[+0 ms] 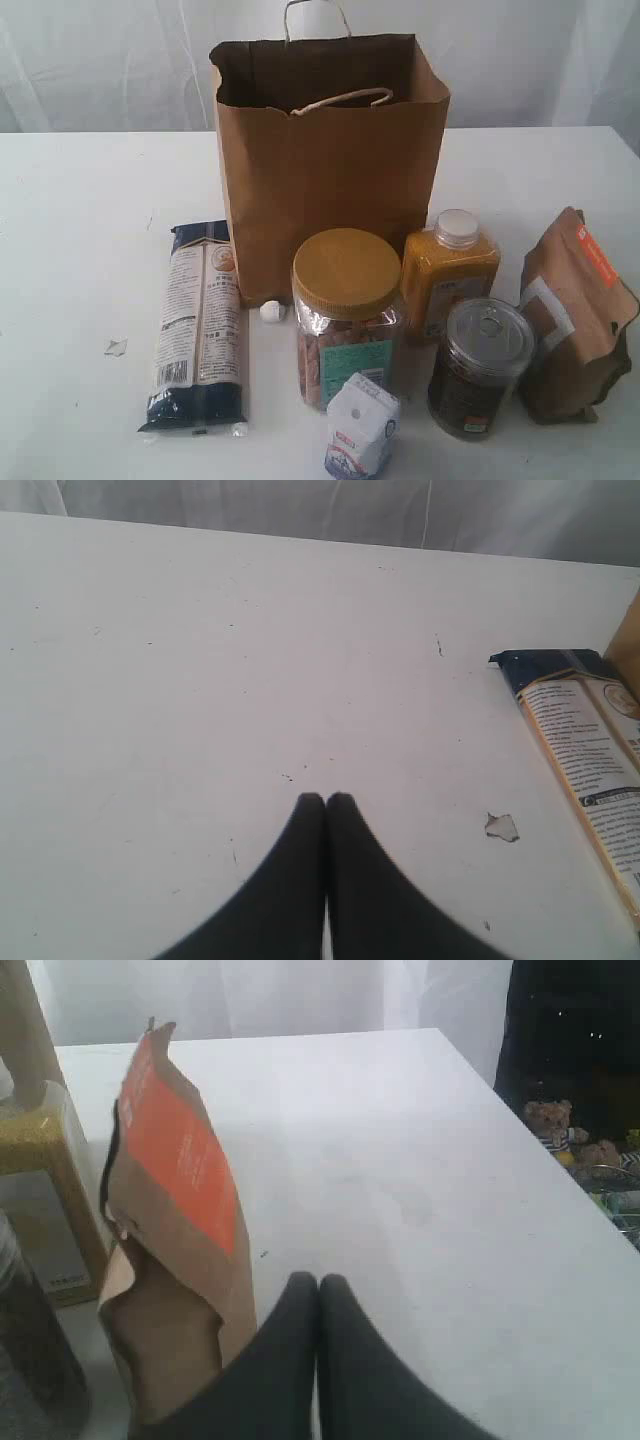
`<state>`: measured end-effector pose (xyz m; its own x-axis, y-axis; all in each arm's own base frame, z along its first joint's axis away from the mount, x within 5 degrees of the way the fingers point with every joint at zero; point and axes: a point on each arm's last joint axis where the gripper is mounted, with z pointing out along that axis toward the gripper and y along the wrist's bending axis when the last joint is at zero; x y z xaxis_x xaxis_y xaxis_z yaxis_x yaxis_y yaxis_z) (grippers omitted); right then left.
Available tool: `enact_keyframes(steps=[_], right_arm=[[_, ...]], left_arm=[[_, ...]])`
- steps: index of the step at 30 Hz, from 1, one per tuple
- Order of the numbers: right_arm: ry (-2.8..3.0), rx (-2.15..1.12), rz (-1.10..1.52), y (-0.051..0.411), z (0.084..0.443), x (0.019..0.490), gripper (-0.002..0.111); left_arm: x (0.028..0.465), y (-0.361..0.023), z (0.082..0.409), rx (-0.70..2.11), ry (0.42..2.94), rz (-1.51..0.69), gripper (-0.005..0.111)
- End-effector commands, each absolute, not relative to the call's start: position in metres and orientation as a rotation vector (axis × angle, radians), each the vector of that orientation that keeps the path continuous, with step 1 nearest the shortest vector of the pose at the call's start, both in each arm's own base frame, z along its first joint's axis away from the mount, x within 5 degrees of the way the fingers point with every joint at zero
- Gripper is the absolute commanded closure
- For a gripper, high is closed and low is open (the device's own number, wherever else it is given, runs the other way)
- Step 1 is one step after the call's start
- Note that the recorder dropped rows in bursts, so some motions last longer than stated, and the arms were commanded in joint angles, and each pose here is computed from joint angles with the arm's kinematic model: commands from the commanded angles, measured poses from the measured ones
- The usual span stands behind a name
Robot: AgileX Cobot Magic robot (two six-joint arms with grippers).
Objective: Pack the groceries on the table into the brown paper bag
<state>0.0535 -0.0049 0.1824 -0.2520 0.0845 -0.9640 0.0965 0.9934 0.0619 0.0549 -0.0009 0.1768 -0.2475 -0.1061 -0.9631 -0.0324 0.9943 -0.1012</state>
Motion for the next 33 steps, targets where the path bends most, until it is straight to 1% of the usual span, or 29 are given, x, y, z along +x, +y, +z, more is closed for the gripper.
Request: enact_keyframes(steps=[1, 3, 4, 5, 6, 7, 9, 11, 16, 19, 21, 23, 24, 27, 28, 30, 33], right_arm=[[1.821, 0.135, -0.02, -0.005, 0.182, 0.053, 0.108], [1.821, 0.122, -0.038, -0.006, 0.182, 0.053, 0.108], [1.813, 0.079, -0.09, -0.007, 0.183, 0.053, 0.108], [1.751, 0.094, -0.055, -0.006, 0.189, 0.055, 0.108], [1.684, 0.17, 0.046, -0.004, 0.194, 0.056, 0.108], [1.52, 0.336, 0.252, -0.003, 0.207, 0.056, 0.108], [1.203, 0.537, 0.478, -0.01, 0.229, 0.052, 0.108], [0.924, 0.64, 0.622, -0.018, 0.246, 0.044, 0.108], [0.388, 0.633, 0.781, -0.032, 0.279, 0.014, 0.108], [0.167, 0.623, 0.901, -0.037, 0.322, -0.007, 0.108], [0.155, 0.587, 0.891, -0.035, 0.354, -0.009, 0.108], [0.216, 0.505, 0.802, -0.029, 0.386, -0.005, 0.108], [0.271, 0.441, 0.714, -0.024, 0.402, 0.0, 0.108], [0.469, 0.221, 0.34, -0.011, 0.435, 0.029, 0.108], [0.557, 0.147, 0.191, -0.008, 0.439, 0.045, 0.108], [0.751, 0.037, -0.06, -0.006, 0.436, 0.082, 0.108], [1.086, -0.131, -0.423, -0.014, 0.409, 0.142, 0.108]], left_arm=[[0.055, -0.001, 0.176, -0.092, 1.821, -0.074, 0.107], [0.055, -0.001, 0.176, -0.092, 1.821, -0.074, 0.107], [0.055, -0.001, 0.176, -0.092, 1.821, -0.074, 0.107], [0.055, -0.001, 0.176, -0.092, 1.821, -0.074, 0.107], [0.055, -0.001, 0.176, -0.092, 1.821, -0.074, 0.107], [0.055, -0.001, 0.176, -0.092, 1.821, -0.074, 0.107], [0.055, -0.001, 0.176, -0.092, 1.821, -0.074, 0.107], [0.055, -0.001, 0.176, -0.092, 1.821, -0.074, 0.107], [0.055, -0.001, 0.176, -0.092, 1.821, -0.074, 0.107], [0.055, -0.001, 0.176, -0.092, 1.821, -0.074, 0.107], [0.055, -0.001, 0.176, -0.092, 1.821, -0.074, 0.107], [0.055, -0.001, 0.176, -0.092, 1.821, -0.074, 0.107], [0.055, -0.001, 0.176, -0.092, 1.821, -0.074, 0.107], [0.055, -0.001, 0.176, -0.092, 1.821, -0.074, 0.107], [0.055, -0.001, 0.176, -0.092, 1.821, -0.074, 0.107], [0.055, -0.001, 0.176, -0.092, 1.821, -0.074, 0.107], [0.055, -0.001, 0.176, -0.092, 1.821, -0.074, 0.107]])
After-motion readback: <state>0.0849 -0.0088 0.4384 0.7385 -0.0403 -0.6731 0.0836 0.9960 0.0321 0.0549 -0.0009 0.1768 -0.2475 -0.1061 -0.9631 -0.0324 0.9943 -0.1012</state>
